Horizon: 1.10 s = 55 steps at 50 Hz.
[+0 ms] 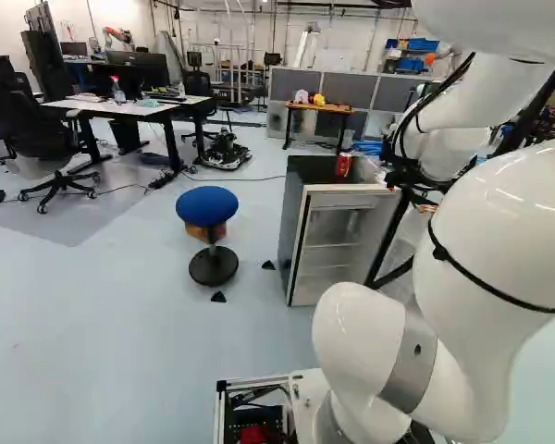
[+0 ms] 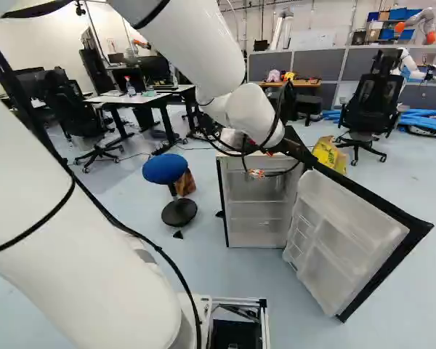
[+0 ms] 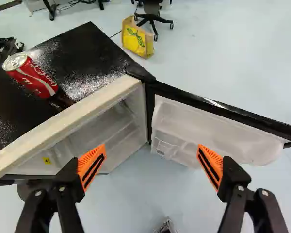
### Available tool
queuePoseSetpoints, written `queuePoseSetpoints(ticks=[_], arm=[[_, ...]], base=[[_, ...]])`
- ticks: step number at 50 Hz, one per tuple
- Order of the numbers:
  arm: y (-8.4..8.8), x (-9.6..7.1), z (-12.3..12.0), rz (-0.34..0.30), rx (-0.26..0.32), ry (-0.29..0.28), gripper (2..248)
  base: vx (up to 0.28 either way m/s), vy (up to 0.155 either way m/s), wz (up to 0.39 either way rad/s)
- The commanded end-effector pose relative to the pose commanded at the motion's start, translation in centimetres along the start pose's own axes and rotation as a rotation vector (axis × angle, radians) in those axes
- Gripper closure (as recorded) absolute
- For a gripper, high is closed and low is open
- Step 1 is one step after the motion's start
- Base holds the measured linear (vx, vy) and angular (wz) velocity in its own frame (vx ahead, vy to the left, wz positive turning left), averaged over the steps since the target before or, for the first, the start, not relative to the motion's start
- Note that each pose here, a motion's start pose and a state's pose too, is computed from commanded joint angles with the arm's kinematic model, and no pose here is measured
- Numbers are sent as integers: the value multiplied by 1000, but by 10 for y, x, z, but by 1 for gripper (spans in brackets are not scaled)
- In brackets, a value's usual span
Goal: Grab a drink from the fridge
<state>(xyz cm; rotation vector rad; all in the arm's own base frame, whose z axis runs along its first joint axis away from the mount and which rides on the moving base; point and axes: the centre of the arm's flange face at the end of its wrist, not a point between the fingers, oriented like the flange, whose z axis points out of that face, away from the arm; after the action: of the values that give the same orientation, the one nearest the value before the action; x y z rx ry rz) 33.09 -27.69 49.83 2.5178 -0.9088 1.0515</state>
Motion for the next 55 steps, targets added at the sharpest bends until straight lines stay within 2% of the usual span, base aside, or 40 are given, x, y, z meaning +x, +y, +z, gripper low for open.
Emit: queuePoseSetpoints(ticks=[29, 55], arm=[[34, 39, -3, 52, -53, -7, 3], [65, 64, 23, 94, -92, -31, 3]], base=[[0, 0, 0], [0, 0, 0]])
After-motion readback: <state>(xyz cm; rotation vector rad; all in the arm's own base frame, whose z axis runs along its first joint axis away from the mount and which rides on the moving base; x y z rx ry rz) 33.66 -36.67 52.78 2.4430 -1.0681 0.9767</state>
